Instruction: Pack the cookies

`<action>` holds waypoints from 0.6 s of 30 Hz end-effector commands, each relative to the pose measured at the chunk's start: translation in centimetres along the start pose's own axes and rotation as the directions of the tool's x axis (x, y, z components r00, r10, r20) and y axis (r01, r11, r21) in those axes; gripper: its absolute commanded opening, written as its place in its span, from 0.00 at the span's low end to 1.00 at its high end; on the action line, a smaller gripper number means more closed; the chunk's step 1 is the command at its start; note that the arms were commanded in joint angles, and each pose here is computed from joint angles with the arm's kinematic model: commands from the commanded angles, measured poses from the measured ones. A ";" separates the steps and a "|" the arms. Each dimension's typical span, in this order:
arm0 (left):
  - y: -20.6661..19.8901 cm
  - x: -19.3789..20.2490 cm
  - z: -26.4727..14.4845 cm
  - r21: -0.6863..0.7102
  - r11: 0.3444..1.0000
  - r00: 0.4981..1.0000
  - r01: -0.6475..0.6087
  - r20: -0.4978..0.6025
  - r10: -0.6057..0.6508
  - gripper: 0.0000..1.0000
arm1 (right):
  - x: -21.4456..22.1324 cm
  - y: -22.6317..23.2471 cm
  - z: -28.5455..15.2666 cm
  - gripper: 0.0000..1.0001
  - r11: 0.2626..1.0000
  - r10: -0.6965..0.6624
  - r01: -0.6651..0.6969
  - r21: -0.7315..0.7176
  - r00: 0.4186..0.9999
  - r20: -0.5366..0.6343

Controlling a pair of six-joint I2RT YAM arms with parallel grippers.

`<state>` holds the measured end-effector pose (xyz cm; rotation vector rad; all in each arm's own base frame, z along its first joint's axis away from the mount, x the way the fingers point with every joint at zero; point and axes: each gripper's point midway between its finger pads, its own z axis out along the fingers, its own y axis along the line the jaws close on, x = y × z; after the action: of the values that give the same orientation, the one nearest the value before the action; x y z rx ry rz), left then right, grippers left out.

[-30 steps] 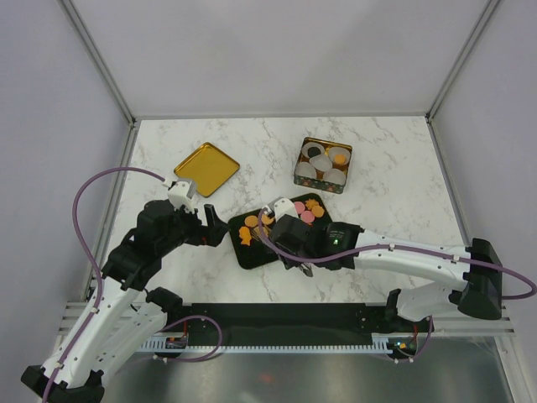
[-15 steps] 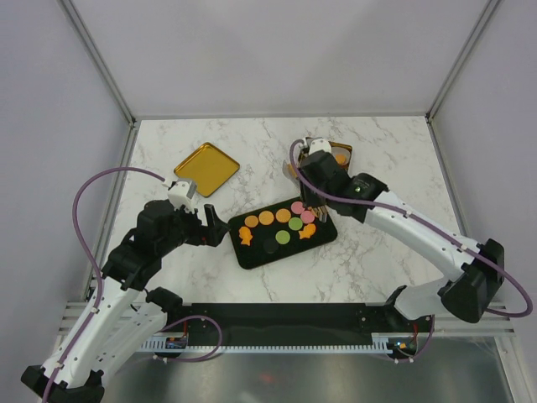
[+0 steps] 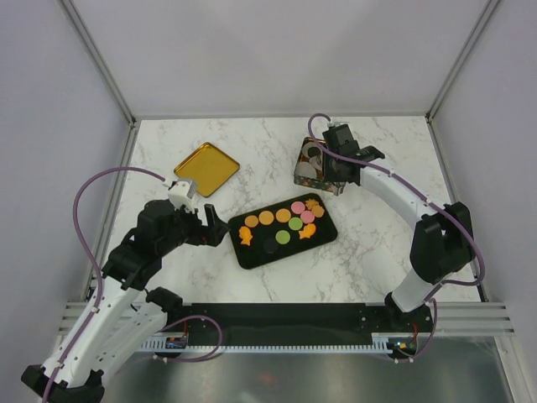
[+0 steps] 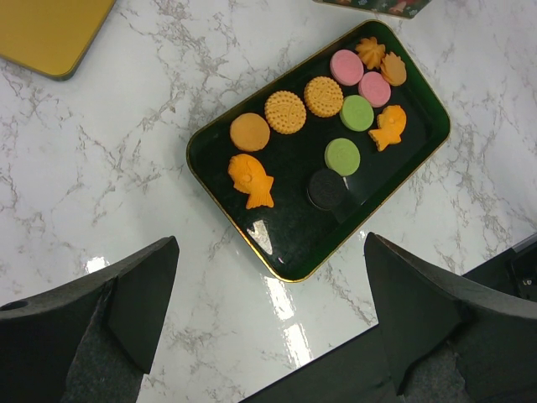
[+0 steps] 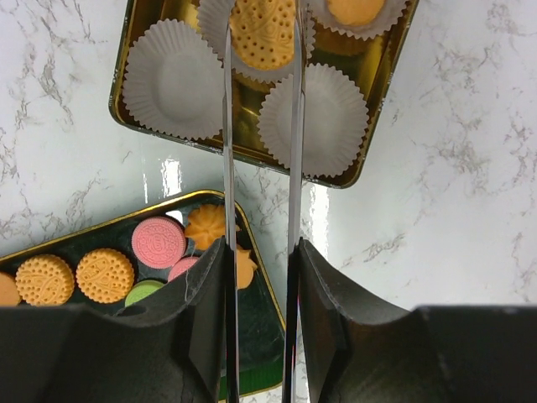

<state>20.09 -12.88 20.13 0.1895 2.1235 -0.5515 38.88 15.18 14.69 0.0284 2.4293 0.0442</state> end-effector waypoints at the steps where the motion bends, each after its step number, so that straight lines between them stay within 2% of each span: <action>1: -0.2 -0.7 0.1 0.001 1.000 0.999 0.022 0.024 -0.022 1.00 | -3.0 1.7 0.1 0.35 0.998 0.019 -0.014 -0.068 0.997 0.076; 13: -0.2 -0.6 0.1 0.000 1.000 1.000 0.020 0.023 -0.020 1.00 | -2.5 0.8 1.8 0.38 0.999 0.026 -0.023 -0.040 0.998 0.056; 18: -0.2 -0.6 0.2 -0.002 1.000 1.000 0.022 0.020 -0.022 1.00 | -2.5 0.7 1.7 0.47 0.999 0.024 -0.022 -0.040 0.998 0.055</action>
<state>20.11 -12.89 20.07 0.1896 2.1258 -0.5509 40.03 15.33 13.03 0.0380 2.4500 0.0726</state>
